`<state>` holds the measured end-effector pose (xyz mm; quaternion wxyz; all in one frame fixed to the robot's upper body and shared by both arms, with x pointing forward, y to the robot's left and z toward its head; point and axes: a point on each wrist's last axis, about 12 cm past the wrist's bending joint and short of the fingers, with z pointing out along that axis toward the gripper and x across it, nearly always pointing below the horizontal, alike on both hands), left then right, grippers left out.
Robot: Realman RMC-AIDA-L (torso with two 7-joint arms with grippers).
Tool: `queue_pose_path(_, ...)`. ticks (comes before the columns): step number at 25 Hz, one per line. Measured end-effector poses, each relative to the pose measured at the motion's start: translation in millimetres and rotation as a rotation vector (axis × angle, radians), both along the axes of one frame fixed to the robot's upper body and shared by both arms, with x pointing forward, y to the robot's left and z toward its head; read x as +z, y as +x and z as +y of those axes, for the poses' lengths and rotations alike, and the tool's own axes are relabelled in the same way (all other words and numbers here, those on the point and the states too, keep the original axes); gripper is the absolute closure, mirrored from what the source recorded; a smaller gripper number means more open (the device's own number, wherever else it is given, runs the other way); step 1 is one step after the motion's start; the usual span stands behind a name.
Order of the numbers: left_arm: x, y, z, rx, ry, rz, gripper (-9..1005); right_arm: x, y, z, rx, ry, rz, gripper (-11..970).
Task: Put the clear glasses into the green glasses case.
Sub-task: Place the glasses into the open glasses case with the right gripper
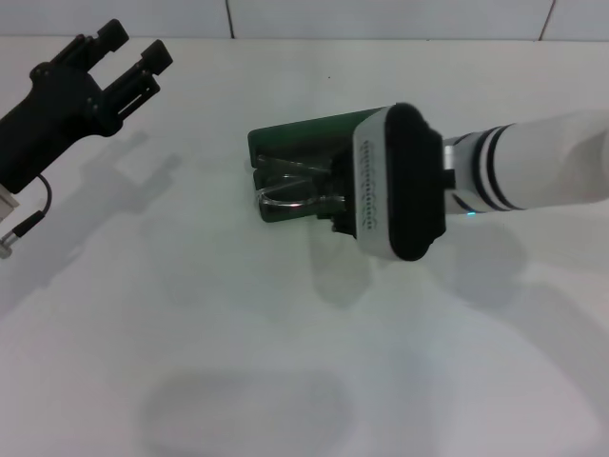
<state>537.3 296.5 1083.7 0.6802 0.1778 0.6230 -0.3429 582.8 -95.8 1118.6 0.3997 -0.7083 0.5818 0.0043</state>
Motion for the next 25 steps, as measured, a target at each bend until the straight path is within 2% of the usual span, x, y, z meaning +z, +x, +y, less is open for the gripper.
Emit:
queue_pose_path(10, 0.9, 1.2, -1, -0.003, 0.000, -0.003, 286, 6.8, 1.9, -14, -0.058, 0.039, 0.072, 553)
queue_pose_path(11, 0.9, 1.2, -1, -0.003, 0.000, -0.003, 286, 9.9, 3.7, -20, -0.085, 0.035, 0.128, 552)
queue_pose_path(17, 1.6, 1.9, -1, -0.005, -0.001, -0.004, 286, 21.5, 14.0, -35, -0.150, 0.054, 0.204, 552)
queue_pose_path(25, 3.3, 4.2, -2, -0.010, -0.001, -0.008, 286, 16.6, 26.9, -39, -0.214, 0.027, 0.276, 552)
